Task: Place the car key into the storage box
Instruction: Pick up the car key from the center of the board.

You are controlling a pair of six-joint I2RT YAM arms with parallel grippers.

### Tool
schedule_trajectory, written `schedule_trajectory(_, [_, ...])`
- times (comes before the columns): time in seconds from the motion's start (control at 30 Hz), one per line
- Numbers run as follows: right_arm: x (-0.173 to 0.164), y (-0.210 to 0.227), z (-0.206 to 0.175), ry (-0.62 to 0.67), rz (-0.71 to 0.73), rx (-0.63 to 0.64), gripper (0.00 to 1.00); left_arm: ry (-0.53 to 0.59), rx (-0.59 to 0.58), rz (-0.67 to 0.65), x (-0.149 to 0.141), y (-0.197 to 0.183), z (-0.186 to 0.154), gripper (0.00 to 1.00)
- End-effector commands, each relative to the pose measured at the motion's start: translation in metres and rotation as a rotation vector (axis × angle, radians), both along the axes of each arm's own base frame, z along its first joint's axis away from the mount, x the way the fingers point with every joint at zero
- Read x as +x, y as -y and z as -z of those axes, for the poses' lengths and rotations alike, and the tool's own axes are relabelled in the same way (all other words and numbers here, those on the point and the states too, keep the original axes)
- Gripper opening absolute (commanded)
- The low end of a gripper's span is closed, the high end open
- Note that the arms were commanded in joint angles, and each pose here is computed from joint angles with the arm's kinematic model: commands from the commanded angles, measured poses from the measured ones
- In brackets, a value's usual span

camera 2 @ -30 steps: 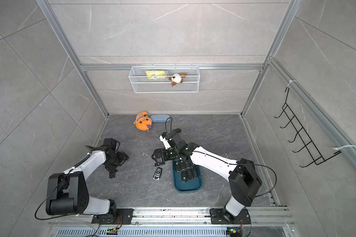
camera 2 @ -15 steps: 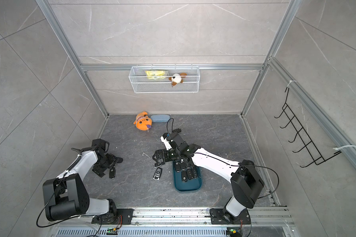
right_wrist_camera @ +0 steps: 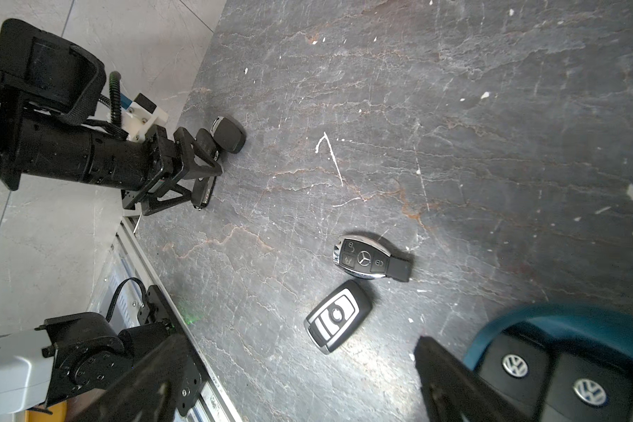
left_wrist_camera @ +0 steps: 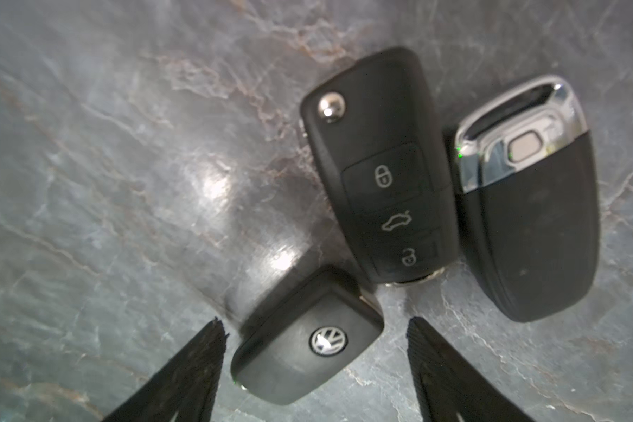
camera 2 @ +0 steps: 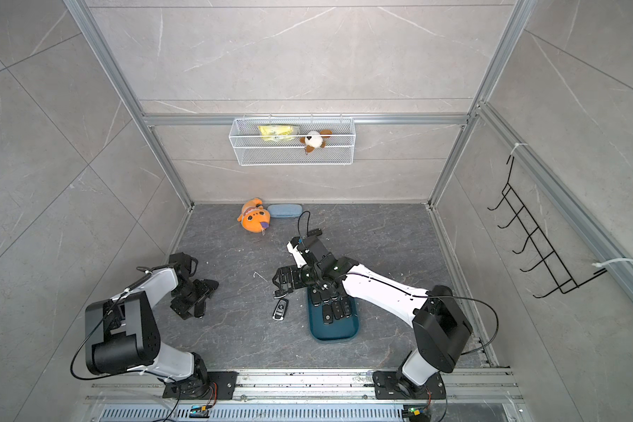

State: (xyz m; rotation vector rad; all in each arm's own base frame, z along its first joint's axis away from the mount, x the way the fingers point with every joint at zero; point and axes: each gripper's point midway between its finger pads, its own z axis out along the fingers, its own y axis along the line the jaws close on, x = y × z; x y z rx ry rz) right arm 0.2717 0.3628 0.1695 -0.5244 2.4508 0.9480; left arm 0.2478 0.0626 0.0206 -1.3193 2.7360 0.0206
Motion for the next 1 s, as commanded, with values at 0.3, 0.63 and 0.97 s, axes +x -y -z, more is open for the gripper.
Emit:
schedule_trajectory(0.3, [0.001, 0.002, -0.007, 0.021, 0.006, 0.011, 0.99, -0.021, -0.043, 0.024, 0.0, 0.008, 0.01, 0.41])
schedule_trajectory(0.63, [-0.009, -0.001, -0.02, 0.048, -0.036, 0.087, 1.0, -0.001, -0.036, 0.044, -0.001, 0.016, 0.0, 0.28])
schedule_trajectory(0.97, [-0.024, 0.006, -0.041, 0.091, -0.064, 0.184, 1.0, 0.073, -0.056, 0.095, -0.003, 0.059, -0.027, 0.28])
